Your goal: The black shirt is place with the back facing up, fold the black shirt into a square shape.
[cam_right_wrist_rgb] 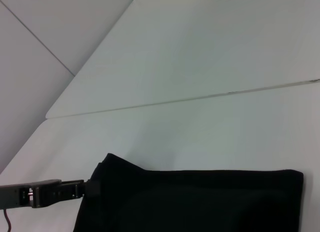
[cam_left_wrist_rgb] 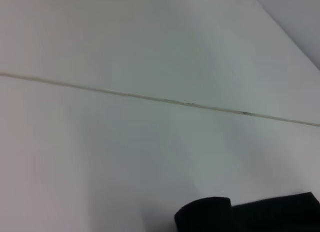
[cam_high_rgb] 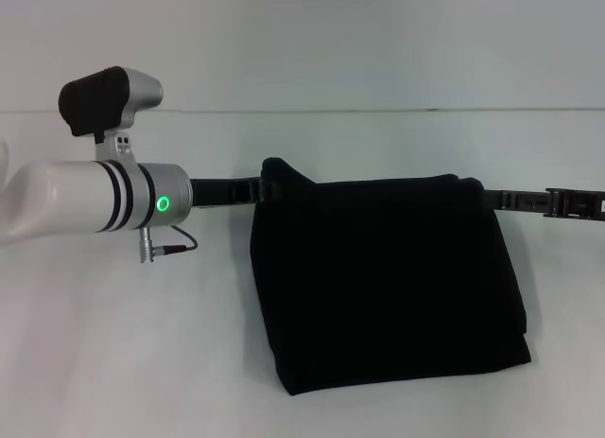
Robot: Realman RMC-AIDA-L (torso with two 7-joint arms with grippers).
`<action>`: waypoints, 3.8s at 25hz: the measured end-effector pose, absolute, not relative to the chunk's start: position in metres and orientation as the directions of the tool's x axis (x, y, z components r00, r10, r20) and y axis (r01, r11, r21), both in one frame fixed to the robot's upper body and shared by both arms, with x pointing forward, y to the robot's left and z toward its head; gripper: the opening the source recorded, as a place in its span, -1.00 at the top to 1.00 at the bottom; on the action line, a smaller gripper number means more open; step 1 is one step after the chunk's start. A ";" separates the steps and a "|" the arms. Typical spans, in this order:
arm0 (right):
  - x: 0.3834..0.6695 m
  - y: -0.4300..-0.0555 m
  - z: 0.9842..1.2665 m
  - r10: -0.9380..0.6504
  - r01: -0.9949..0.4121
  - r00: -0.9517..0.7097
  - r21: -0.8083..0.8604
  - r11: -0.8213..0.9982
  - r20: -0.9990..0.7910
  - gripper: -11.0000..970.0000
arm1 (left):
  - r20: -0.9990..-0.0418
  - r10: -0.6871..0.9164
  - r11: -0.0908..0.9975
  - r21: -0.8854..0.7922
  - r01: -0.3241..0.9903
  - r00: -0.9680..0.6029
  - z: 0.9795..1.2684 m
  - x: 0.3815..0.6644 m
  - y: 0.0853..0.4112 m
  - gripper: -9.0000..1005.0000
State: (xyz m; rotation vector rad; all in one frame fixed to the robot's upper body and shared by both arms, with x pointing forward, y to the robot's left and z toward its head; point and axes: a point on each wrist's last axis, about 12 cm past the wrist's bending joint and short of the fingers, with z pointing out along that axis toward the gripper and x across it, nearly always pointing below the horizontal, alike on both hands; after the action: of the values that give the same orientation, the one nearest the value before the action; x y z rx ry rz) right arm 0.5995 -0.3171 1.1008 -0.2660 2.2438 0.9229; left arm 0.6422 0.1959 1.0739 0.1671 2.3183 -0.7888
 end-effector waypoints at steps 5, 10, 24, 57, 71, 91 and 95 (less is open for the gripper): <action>0.600 -0.317 1.101 0.066 -0.421 -0.743 0.543 0.726 -0.666 -0.94 | -0.641 -0.088 0.808 -0.493 0.321 -0.763 1.077 0.644 0.196 0.43; 0.600 -0.317 1.101 0.066 -0.422 -0.743 0.543 0.726 -0.666 -0.94 | -0.651 -0.077 0.801 -0.492 0.342 -0.756 1.086 0.651 0.194 0.82; 0.598 -0.315 1.098 0.071 -0.416 -0.753 0.557 0.719 -0.654 -0.94 | -0.690 -0.041 0.806 -0.450 0.384 -0.722 1.108 0.668 0.190 0.86; 0.638 -0.263 1.090 0.122 -0.374 -0.690 0.496 0.783 -0.713 -0.89 | -0.693 -0.113 0.846 -0.443 0.297 -0.712 1.088 0.655 0.222 -0.39; 0.627 -0.280 1.104 0.059 -0.487 -0.681 0.511 0.708 -0.730 -0.73 | -0.672 -0.087 0.819 -0.469 0.331 -0.735 1.083 0.645 0.220 -0.79; 0.640 -0.213 1.076 -0.247 -0.582 -0.638 0.247 0.775 -0.730 0.68 | -0.783 0.061 0.583 -0.476 0.659 -0.619 1.089 0.596 0.221 -0.77; 0.641 -0.212 1.072 -0.267 -0.578 -0.623 0.203 0.790 -0.735 0.89 | -0.786 0.068 0.583 -0.468 0.664 -0.614 1.089 0.597 0.220 -0.77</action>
State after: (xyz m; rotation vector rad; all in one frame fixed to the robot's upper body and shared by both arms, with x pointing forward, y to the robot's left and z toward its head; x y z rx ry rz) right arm 0.6409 -0.2117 1.0721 -0.6228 2.2546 0.5558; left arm 0.5968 0.2199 1.0886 0.5798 2.0628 -1.0134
